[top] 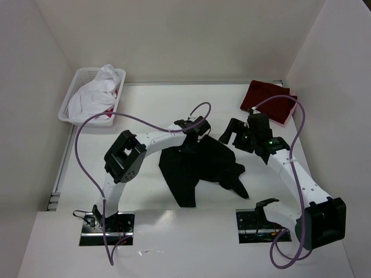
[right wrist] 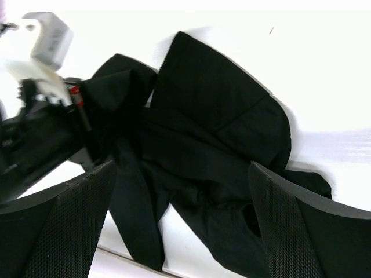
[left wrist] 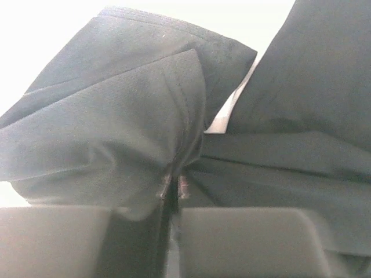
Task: Fold and stack the t-shirts
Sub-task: Flatten out the tshirt, then grap the side of the flattened tshirt furthest away from the robot with both arms
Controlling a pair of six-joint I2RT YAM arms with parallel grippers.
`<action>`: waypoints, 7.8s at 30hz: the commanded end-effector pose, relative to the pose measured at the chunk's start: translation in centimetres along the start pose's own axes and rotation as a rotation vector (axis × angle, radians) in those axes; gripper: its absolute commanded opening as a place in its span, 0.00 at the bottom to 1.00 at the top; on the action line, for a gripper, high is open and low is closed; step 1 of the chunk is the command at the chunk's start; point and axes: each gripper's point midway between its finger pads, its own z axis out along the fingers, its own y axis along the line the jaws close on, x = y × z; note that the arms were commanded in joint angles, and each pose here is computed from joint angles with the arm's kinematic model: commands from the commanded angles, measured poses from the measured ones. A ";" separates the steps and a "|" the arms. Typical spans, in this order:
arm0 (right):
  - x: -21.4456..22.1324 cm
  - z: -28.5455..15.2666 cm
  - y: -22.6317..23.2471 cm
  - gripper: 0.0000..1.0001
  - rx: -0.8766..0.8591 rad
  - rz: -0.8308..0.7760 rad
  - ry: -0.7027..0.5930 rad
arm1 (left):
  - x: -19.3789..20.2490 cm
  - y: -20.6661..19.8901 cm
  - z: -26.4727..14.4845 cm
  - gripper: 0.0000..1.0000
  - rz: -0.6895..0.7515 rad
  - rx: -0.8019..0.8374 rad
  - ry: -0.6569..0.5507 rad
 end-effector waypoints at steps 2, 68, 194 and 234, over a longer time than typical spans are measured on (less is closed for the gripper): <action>-1.7 0.8 0.8 0.99 -0.015 -0.031 -0.047 | -3.6 -0.1 -6.3 0.00 -0.072 0.095 -0.113; 0.4 28.3 13.6 0.78 0.103 -0.633 0.200 | 2.5 21.5 -12.7 0.95 -0.567 0.090 -0.096; -19.8 -13.8 7.8 0.00 0.063 -0.148 -0.642 | -11.0 25.0 -31.5 0.00 -0.416 0.179 -0.850; -20.1 10.0 6.0 0.00 -0.027 -0.061 -0.350 | -18.1 31.5 -1.1 0.00 -0.344 -0.009 -0.395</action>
